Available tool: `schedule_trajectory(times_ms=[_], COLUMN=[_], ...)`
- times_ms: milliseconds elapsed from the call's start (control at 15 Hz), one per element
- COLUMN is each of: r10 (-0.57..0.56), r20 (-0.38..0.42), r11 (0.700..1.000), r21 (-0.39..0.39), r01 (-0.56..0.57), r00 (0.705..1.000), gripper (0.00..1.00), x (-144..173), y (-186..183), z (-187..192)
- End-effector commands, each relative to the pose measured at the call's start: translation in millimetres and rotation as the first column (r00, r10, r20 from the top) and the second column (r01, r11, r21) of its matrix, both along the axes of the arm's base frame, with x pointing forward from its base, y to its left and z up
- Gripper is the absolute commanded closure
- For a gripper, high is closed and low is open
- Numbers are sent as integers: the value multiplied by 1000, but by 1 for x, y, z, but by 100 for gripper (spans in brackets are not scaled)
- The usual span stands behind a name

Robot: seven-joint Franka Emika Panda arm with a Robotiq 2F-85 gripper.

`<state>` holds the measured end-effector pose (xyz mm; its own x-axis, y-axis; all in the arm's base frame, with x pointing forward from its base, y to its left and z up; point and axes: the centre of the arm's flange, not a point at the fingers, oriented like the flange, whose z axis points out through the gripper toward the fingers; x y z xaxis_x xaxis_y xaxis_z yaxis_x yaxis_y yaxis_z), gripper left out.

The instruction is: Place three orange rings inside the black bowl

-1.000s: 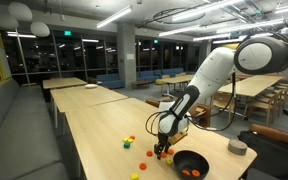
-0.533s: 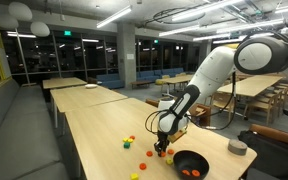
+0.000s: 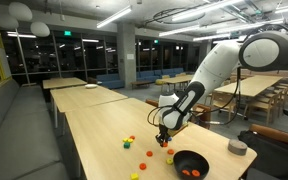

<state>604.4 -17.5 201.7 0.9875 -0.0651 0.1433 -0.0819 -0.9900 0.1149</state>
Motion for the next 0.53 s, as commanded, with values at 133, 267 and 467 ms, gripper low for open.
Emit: schedule_trajectory(times_ms=[133, 267, 467], r10=[-104, -127, -157], r20=[14, -32, -138], r11=[990, 985, 982], r21=[-98, -120, -126], r01=[105, 122, 140], r00=[994, 991, 978], gripper=[76, 76, 76], x=[-37, -54, -81], y=[2, 1, 4], z=[63, 74, 85])
